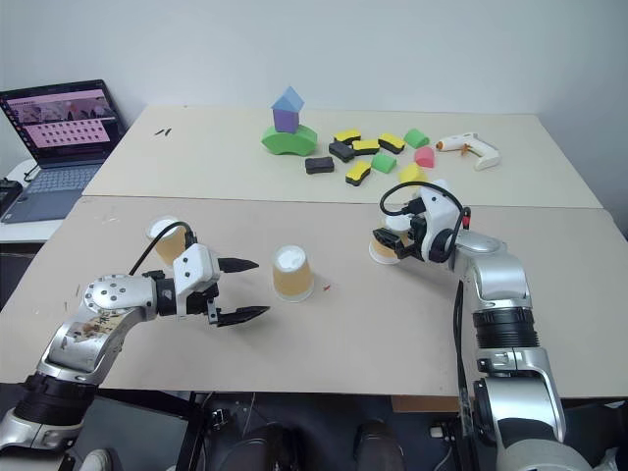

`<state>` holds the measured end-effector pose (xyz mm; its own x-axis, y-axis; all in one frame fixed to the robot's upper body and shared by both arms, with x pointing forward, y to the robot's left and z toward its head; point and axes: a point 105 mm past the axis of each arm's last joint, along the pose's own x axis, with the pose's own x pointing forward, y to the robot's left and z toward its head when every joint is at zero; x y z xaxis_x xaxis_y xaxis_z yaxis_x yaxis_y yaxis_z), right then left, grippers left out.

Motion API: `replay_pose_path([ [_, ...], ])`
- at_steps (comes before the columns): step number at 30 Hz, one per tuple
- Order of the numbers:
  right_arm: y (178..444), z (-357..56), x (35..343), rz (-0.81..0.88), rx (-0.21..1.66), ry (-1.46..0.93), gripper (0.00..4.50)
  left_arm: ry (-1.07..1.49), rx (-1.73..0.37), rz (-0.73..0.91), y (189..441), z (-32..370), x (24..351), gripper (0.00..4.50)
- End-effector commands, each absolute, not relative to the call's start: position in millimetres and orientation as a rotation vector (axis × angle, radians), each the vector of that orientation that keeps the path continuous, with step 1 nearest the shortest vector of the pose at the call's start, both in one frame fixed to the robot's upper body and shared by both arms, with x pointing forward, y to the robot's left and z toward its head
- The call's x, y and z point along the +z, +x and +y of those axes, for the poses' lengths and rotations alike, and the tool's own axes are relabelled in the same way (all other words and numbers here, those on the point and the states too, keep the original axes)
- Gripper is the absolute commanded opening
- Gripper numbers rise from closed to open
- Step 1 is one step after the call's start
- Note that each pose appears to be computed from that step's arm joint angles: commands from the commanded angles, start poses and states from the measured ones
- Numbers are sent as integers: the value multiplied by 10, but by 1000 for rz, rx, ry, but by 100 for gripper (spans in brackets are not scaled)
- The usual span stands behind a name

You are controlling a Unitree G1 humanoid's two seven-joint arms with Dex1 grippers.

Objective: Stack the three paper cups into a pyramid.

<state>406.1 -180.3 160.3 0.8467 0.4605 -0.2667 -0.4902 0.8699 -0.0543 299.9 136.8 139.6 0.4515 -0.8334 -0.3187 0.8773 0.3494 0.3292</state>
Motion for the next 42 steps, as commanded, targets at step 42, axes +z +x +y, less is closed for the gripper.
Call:
replay_pose_path([
  [42, 3542, -687, 1675, 169, 1161, -489, 273, 519, -1101, 50, 2964, 1344, 1542, 450],
])
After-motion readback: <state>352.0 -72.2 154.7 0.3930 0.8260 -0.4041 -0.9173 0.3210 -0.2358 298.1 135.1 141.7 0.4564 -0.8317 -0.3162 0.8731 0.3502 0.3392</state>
